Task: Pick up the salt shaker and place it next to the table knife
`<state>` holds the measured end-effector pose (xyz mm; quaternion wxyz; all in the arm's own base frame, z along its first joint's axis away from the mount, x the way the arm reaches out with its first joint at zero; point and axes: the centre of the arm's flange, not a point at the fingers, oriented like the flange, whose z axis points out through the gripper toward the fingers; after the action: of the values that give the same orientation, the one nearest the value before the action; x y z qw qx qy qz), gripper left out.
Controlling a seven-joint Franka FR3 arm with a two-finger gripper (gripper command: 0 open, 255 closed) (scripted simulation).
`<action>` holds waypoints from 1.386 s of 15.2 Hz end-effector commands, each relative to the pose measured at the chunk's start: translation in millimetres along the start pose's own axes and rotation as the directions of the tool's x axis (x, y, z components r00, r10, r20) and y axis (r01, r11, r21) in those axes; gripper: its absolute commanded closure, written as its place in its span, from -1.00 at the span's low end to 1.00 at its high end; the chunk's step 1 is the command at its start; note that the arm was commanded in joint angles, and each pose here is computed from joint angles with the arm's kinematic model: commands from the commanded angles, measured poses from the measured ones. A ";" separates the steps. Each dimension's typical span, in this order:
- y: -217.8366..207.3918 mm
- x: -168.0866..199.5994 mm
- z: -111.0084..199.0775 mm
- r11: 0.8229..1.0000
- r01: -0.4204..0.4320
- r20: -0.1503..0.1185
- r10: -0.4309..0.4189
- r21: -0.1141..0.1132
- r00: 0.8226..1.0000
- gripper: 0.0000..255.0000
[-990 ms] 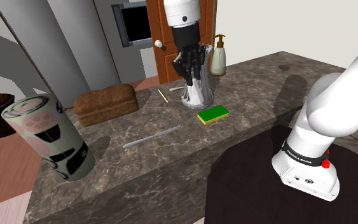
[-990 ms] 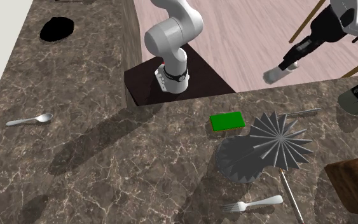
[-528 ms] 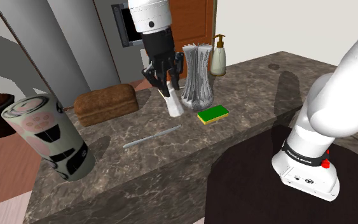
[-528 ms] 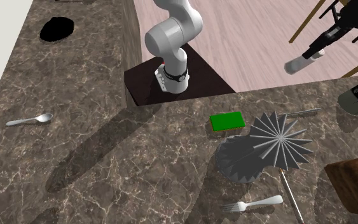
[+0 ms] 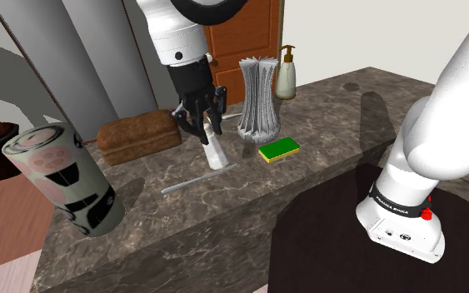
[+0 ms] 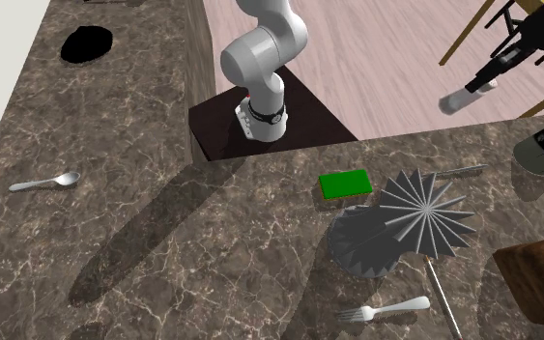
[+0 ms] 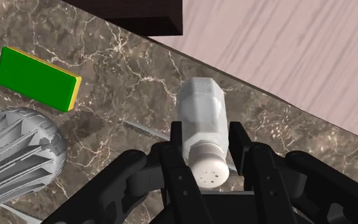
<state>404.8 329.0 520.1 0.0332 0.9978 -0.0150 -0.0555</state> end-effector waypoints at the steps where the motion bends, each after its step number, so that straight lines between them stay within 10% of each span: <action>1: -1.0 1.6 11.6 1.000 0.000 0.000 0.000 0.000 1.000 1.00; 21: -8.2 13.2 116.3 1.000 0.000 0.000 0.000 0.000 1.000 1.00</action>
<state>404.4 329.6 407.6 0.0332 0.9978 -0.0151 -0.0555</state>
